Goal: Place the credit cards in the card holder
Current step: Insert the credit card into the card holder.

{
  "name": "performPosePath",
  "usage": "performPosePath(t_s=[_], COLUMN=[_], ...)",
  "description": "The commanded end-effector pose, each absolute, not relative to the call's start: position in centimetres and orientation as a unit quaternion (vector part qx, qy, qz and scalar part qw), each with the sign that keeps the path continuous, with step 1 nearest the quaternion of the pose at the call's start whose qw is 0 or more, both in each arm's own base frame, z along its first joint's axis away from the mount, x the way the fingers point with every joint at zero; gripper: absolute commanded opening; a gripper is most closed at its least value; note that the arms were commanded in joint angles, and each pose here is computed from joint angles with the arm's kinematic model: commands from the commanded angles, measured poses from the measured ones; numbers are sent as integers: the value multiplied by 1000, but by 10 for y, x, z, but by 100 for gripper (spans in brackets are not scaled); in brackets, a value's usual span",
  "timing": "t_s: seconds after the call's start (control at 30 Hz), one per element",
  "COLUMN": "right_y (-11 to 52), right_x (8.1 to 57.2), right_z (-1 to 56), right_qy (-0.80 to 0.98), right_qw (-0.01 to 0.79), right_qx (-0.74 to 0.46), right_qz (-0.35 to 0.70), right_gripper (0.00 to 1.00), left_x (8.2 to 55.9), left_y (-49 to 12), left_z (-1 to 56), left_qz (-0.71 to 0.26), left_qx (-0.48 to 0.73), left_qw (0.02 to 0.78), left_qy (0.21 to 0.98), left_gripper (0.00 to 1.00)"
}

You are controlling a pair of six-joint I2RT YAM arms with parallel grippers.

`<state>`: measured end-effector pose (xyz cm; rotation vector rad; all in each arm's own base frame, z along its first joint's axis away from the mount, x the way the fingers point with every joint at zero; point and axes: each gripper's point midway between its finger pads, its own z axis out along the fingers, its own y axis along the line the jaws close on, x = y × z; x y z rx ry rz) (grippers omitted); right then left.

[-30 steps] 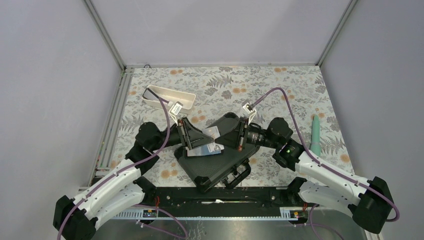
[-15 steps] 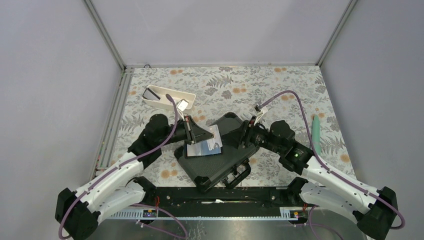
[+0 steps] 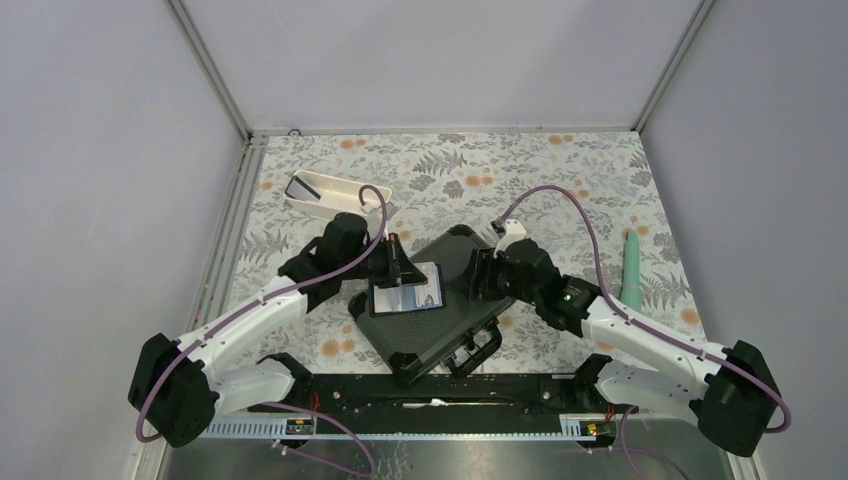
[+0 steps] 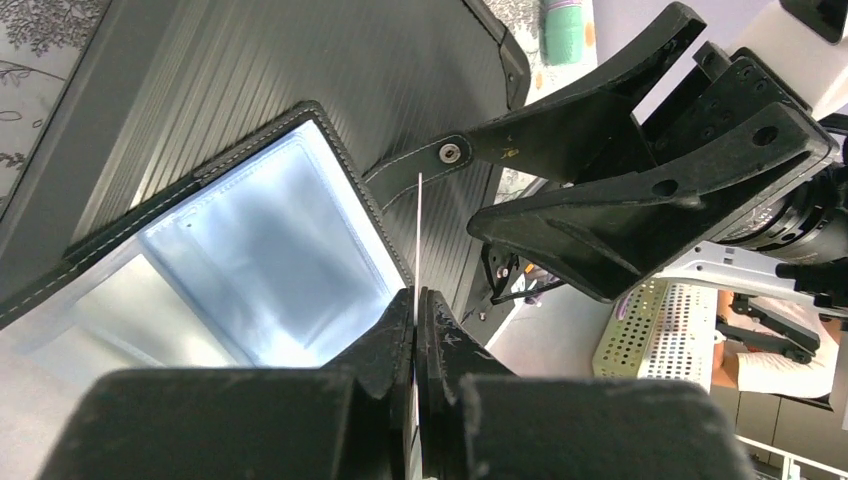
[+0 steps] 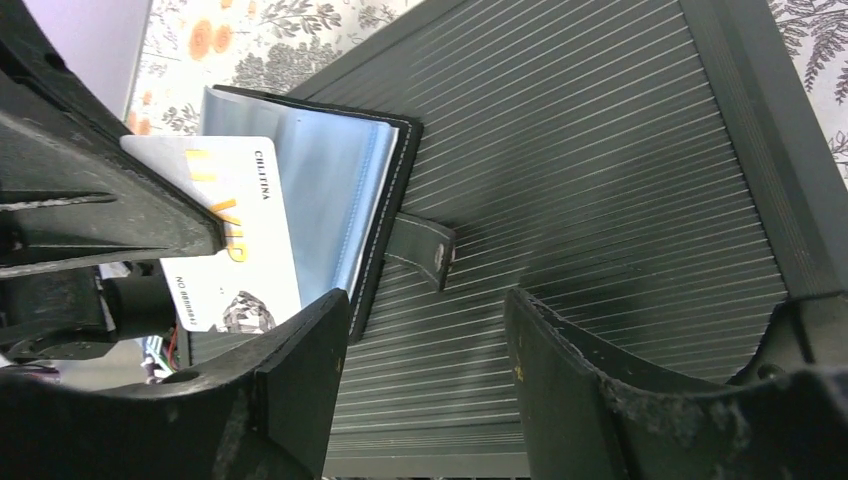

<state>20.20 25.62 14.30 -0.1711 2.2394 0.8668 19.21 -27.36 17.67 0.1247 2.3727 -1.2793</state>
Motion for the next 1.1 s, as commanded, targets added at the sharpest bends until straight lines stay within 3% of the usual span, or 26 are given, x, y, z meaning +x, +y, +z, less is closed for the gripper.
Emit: performPosePath(t_s=[0.0,0.2,0.6,0.83,1.07], right_y=[263,268,257,256,255], right_x=[217,221,237,237,237], right_z=[161,153,134,129,128], right_qy=[857,861,876,879,879], right_qw=[389,384,393,390,391], right_qx=[-74,-78,-44,-45,-44], right_qz=[329,324,276,270,267], right_gripper=[64,57,32,0,0], left_x=[203,208,208,212,208], left_y=[-274,-263,-244,-232,-226], left_z=[196,190,177,174,168], left_qz=[-468,-471,-448,-443,-444], left_qx=[53,42,47,33,29], left_qw=[239,226,206,209,193], left_qy=[849,852,869,871,875], left_gripper=[0,0,0,0,0])
